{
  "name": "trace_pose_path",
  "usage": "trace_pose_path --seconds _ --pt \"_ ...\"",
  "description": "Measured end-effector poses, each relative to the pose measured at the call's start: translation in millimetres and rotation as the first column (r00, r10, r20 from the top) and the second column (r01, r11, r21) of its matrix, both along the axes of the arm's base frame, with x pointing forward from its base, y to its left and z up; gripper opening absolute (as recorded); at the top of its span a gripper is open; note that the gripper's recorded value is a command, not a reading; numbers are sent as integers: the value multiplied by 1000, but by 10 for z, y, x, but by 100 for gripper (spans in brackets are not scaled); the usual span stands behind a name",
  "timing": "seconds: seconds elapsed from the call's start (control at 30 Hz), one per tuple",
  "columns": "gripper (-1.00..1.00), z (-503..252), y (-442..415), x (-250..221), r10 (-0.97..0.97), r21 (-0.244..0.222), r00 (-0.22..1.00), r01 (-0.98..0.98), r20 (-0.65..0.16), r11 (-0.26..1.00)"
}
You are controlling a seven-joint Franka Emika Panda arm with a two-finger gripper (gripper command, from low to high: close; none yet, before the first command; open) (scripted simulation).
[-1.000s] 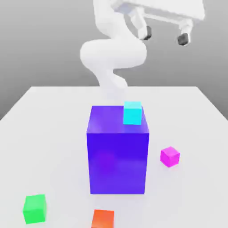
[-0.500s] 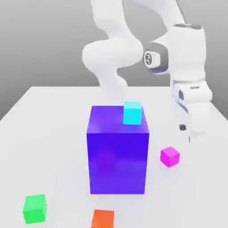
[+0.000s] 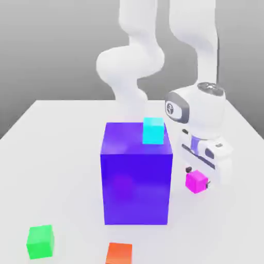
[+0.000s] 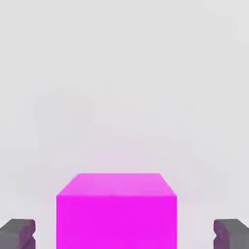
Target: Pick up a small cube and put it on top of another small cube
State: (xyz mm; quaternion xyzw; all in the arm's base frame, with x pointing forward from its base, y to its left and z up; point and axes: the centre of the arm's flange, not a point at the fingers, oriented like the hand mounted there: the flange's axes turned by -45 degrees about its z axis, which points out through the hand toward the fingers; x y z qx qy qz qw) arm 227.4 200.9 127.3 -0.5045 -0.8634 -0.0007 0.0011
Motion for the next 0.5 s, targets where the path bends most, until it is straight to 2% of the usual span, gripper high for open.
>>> trace_pose_path --seconds 0.2,0.5 --pt "-100 -2 -1 -2 0 -1 1000 0 -2 1000" --pt "-100 585 2 0 0 0 1000 0 -3 1000"
